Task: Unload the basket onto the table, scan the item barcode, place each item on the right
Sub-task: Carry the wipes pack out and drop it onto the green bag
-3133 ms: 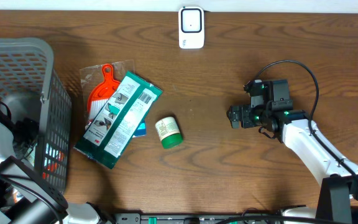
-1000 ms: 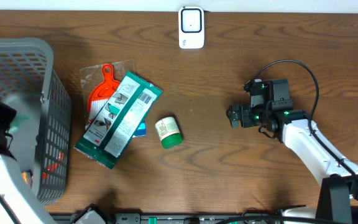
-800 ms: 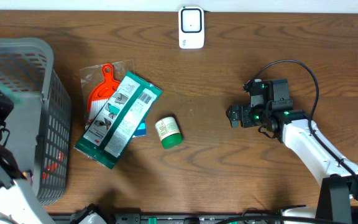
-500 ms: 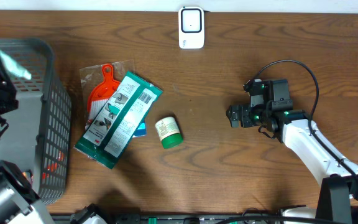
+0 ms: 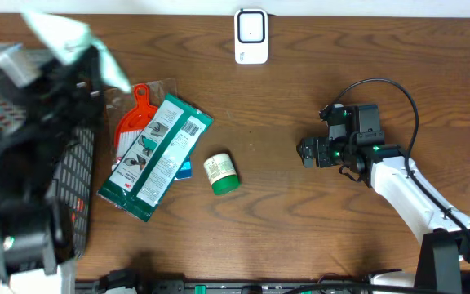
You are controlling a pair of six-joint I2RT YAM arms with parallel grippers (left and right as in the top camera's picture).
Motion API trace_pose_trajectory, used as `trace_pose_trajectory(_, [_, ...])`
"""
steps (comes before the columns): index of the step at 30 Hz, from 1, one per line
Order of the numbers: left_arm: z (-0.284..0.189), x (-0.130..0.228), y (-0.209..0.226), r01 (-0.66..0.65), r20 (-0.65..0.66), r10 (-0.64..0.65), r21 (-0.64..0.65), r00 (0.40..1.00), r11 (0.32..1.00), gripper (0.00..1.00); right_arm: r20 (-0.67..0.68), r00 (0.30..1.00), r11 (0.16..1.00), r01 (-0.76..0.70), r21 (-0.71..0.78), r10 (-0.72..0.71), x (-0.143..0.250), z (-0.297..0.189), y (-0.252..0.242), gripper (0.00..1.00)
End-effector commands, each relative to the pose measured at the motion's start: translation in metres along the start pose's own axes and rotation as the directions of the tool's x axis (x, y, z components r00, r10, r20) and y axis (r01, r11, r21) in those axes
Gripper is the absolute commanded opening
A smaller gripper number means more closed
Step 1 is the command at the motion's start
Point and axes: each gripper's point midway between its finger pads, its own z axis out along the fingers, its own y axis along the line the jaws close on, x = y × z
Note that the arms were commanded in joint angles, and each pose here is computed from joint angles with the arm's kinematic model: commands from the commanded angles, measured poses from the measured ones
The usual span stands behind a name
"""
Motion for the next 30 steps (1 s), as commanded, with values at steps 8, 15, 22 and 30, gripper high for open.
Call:
trace_pose_trajectory(8, [0.076,0.178,0.083,-0.13,-0.465,-0.095,-0.427,0.88,0.895,0.34,-0.011,1.0,1.0,0.0,-0.009,0.0,0.004,0.002,0.003,0.99])
trace_pose_trajectory(15, [0.079,0.292,0.118,-0.267,-0.709,-0.184,-0.474,0.681,0.839,0.37,-0.01,1.0,1.0,0.0,-0.009,0.0,0.004,0.002,0.004,0.99])
trace_pose_trajectory(22, [0.08,0.362,0.146,-0.316,-0.79,-0.246,-0.48,0.562,0.818,0.37,-0.007,1.0,1.0,0.001,-0.01,-0.001,0.003,0.002,0.004,0.99])
trace_pose_trajectory(30, [0.072,0.395,0.157,-0.344,-0.825,-0.279,-0.478,0.492,0.808,0.69,-0.006,1.0,1.0,0.001,-0.01,-0.002,0.003,0.002,0.004,0.99])
